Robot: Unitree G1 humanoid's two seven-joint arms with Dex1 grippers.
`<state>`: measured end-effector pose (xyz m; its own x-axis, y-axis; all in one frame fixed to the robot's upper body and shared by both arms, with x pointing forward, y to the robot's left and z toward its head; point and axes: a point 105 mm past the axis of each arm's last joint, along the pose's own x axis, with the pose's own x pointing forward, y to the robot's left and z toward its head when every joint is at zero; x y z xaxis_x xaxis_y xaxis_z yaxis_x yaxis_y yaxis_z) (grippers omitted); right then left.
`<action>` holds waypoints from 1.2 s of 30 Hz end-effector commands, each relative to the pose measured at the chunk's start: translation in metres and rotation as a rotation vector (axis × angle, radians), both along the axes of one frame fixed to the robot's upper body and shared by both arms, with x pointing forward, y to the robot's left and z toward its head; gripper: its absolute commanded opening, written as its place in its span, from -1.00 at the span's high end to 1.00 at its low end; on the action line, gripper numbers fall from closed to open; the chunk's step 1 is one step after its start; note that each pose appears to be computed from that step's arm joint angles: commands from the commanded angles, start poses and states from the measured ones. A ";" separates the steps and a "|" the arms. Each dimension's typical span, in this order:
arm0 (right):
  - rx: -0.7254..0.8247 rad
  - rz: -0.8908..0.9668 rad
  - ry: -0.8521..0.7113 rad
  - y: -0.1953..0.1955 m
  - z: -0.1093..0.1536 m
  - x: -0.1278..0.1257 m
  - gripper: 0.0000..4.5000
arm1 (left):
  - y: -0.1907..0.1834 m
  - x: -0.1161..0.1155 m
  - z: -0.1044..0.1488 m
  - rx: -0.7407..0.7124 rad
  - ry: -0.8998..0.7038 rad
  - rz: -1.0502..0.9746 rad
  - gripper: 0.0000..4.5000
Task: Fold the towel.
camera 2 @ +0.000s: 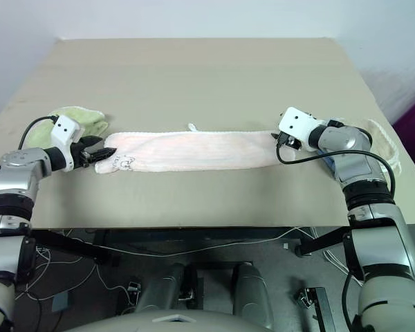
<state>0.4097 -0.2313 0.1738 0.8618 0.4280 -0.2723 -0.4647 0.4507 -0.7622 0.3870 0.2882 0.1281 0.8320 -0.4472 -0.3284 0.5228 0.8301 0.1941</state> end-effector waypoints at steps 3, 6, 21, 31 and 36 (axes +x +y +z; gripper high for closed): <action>0.211 -0.106 -0.184 -0.023 0.060 -0.022 -0.99 | 0.014 -0.006 0.034 -0.106 -0.124 0.069 -1.00; 0.356 -0.117 -0.096 -0.018 0.049 -0.046 -0.99 | 0.014 -0.013 0.047 -0.182 -0.160 0.070 -1.00; 1.310 -0.404 0.531 0.027 -0.050 -0.112 -0.99 | -0.077 -0.062 0.028 -0.136 -0.027 -0.415 -1.00; 1.687 -0.655 0.574 0.020 -0.067 -0.086 -0.99 | -0.114 -0.076 0.009 -0.035 -0.009 -0.601 -1.00; 1.783 -0.748 0.563 0.011 -0.076 -0.070 -0.99 | -0.117 -0.078 0.007 -0.039 -0.009 -0.613 -1.00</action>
<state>0.3372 -0.2065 0.1125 0.9509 0.2112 -0.2261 0.0556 0.6022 0.7964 0.3113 0.1757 0.1251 0.4302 -0.8465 -0.3137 0.9025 0.4105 0.1300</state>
